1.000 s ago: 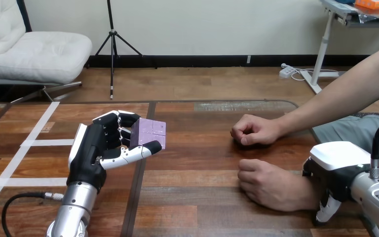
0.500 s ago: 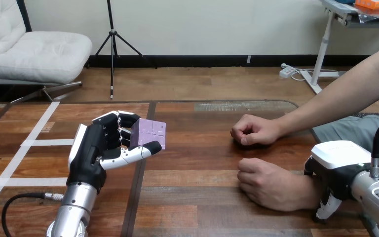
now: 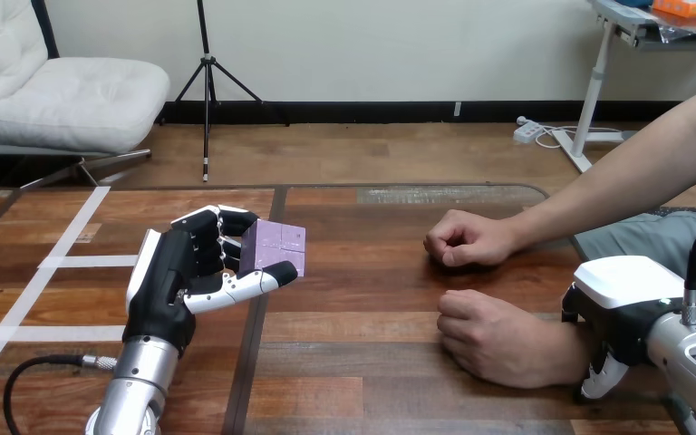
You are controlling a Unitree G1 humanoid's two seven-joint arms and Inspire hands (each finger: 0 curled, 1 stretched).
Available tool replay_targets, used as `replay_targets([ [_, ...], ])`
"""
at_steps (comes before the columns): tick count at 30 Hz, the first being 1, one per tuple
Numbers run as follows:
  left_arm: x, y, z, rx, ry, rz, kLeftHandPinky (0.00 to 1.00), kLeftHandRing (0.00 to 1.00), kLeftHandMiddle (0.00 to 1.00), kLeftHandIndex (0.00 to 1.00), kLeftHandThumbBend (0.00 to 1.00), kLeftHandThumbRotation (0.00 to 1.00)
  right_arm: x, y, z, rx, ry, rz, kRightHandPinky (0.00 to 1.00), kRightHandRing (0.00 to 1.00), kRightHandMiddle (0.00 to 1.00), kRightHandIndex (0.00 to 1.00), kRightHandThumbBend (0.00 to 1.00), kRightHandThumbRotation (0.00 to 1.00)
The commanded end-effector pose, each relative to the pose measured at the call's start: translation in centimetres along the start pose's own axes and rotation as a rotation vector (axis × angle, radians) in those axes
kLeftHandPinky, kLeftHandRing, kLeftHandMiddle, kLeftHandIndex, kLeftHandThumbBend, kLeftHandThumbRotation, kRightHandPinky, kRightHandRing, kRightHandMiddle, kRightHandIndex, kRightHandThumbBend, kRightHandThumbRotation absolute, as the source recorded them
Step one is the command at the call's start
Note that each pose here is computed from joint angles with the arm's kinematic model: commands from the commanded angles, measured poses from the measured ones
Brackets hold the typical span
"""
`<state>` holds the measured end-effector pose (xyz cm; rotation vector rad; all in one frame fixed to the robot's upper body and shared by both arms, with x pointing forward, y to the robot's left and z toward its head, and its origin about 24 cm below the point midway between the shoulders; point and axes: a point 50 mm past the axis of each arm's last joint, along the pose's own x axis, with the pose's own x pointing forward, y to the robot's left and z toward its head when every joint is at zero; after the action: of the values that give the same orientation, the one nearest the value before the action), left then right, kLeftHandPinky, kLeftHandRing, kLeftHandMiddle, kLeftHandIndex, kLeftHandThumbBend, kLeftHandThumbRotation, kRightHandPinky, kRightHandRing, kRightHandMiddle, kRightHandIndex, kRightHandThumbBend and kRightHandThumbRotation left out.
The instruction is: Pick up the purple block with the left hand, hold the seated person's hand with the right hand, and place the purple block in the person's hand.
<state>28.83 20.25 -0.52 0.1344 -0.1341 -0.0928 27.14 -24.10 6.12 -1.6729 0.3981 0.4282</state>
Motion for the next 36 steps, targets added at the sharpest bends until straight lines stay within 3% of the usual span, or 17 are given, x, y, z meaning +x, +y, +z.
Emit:
replay_targets([
  [1,1.3,0.8,1.9,0.024,-0.097,0.014,0.34,0.4,0.46,0.49,0.85,0.14,0.1,-0.6,-1.0,-0.013,0.034,-0.015,0.26,0.35,0.44,0.57,0.81,0.0],
  [19,1.3,0.7,1.9,0.022,-0.096,0.007,0.34,0.4,0.46,0.49,0.85,0.13,-0.1,-0.8,-1.3,0.024,0.054,-0.025,0.34,0.44,0.51,0.55,0.8,0.0],
  [36,1.5,0.3,1.8,0.016,-0.088,-0.004,0.34,0.4,0.46,0.48,0.86,0.14,-1.3,-2.3,-1.5,0.057,0.034,-0.123,0.39,0.48,0.53,0.56,0.76,0.0],
])
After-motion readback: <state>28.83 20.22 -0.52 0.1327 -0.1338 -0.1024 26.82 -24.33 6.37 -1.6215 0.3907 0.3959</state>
